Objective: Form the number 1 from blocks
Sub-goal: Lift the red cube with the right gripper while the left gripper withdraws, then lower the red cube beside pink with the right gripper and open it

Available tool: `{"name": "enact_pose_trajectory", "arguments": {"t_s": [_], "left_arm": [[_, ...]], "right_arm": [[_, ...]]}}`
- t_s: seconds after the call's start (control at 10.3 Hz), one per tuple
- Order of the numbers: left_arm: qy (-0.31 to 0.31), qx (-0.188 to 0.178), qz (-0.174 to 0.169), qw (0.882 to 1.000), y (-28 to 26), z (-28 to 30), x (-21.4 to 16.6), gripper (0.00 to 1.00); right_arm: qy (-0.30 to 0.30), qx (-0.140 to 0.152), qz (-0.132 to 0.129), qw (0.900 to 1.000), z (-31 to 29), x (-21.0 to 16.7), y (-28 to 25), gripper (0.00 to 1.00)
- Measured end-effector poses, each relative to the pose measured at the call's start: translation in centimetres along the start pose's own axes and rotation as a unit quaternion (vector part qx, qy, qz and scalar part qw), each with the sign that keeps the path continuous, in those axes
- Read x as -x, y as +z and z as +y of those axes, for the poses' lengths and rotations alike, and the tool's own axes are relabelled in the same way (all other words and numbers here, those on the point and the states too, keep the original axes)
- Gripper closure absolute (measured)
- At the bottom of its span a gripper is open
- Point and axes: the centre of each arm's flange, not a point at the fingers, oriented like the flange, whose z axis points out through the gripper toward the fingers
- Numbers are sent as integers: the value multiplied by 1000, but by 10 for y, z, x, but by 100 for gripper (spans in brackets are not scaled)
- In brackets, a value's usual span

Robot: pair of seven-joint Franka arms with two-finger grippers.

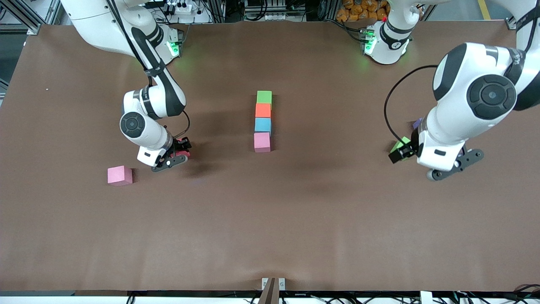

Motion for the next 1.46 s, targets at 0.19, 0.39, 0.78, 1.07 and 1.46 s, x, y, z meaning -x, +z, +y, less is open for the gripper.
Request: {"name": "enact_pose_trajectory", "arguments": {"t_s": [0.19, 0.39, 0.78, 1.07, 1.46], "left_arm": [[17, 4, -12, 1000, -4, -10, 27, 0], [20, 25, -11, 999, -24, -21, 47, 0], [70, 75, 25, 994, -81, -49, 44, 0], [155, 84, 57, 983, -106, -69, 35, 0], [205, 73, 46, 975, -138, -103, 28, 0]], "right_arm": [[15, -5, 29, 999, -17, -11, -24, 34], [61, -9, 63, 996, -59, -27, -58, 34], [126, -29, 108, 986, -133, -52, -101, 34], [156, -37, 120, 980, -160, -72, -104, 34], [180, -10, 97, 979, -201, -108, -102, 34]]}}
